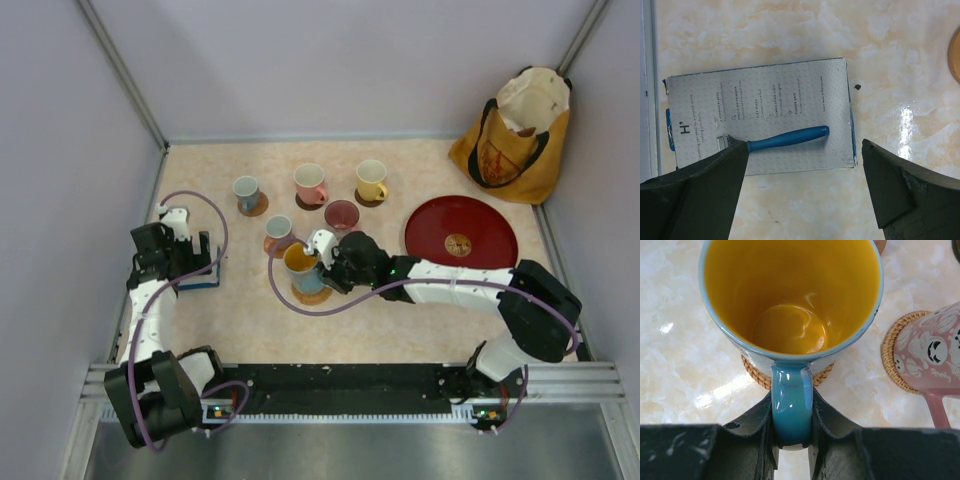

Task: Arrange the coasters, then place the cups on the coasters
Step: Place the cup on the coaster.

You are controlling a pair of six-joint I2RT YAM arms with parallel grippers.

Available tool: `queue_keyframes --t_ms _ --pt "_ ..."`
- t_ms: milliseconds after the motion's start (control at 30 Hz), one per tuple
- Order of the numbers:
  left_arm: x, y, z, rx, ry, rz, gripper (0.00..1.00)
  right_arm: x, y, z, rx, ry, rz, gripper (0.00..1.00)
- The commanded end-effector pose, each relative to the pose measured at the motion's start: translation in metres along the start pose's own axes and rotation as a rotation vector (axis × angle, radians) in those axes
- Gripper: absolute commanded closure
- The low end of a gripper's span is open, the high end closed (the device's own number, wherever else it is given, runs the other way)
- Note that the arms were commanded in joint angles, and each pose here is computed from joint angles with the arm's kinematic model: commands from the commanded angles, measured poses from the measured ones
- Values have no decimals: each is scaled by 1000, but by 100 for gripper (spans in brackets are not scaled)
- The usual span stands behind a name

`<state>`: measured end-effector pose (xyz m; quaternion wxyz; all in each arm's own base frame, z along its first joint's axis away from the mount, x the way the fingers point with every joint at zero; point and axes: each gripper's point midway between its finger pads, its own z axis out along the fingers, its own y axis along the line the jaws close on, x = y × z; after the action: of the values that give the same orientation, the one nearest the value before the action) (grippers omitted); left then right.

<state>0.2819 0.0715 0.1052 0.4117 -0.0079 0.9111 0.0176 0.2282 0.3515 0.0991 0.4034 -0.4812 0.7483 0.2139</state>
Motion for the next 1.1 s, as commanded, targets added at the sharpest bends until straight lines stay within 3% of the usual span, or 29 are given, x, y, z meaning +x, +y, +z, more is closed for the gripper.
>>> queue_keyframes --t_ms 0,933,1067 --pt "-12 4 -4 -17 -55 8 1 -51 3 -5 -9 -182 -17 100" --pt "-12 3 -4 -13 -59 12 1 -38 5 3 -17 -132 -6 100" --pt "-12 3 -4 -11 -60 12 1 -35 5 2 -20 -113 -11 95"
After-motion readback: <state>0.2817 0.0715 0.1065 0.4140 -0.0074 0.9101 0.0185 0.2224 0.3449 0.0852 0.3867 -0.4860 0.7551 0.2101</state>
